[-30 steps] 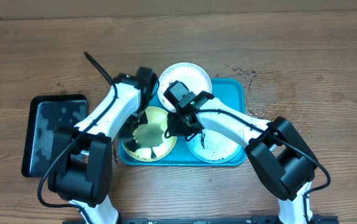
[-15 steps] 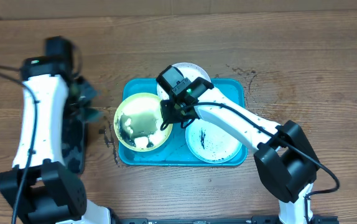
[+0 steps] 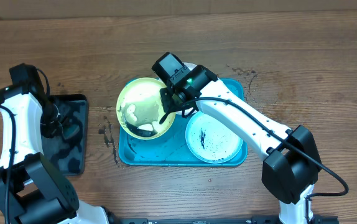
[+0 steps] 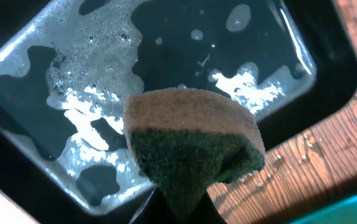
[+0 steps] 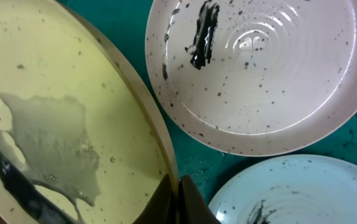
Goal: Clean dirty plates on tray and stack at the side
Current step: 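Carry the sponge back to the black basin with the left gripper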
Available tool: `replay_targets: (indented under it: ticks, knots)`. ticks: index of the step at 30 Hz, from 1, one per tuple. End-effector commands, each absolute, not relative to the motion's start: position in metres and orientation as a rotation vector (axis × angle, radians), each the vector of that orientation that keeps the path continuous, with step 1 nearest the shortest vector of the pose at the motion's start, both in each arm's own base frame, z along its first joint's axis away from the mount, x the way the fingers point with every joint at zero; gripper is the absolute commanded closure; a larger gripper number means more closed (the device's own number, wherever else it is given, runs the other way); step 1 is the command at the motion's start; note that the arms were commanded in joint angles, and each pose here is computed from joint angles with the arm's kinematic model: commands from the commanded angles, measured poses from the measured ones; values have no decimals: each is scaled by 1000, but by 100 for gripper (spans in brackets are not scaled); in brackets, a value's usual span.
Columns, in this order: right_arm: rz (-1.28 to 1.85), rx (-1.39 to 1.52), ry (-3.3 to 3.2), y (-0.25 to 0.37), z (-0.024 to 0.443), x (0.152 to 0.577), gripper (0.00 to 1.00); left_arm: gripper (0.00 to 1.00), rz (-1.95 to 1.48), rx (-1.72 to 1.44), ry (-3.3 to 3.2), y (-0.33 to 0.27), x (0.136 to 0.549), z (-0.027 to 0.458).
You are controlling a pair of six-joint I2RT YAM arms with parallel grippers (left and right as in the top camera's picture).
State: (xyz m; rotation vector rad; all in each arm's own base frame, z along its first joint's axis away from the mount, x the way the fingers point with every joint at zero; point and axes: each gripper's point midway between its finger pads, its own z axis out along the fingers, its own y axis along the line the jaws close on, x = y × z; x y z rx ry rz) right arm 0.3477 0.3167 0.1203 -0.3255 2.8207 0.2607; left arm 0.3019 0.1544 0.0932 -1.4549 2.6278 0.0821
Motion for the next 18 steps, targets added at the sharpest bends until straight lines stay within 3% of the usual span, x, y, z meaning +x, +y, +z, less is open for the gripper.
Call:
replay_targets:
  ticks: [1,8,13,15,17,18]
  knots:
    - [297,-322,2747,319,152,352,96,96,108,-1481,2610,169,296,81]
    - [290,-323,2754,318,152,350,96,96,167,-1547,2622,189,292,52]
    - [264,-321,2755,315,151,350,96,88,141,-1565,2692,184,293,23]
    - [207,-315,2752,307,150,352,96,68,130,-1557,2678,186,297,26]
    - [147,-304,2746,299,149,354,96,19,129,-1545,2676,188,301,31]
    - [130,-302,2742,297,149,355,96,7,129,-1545,2676,188,302,34]
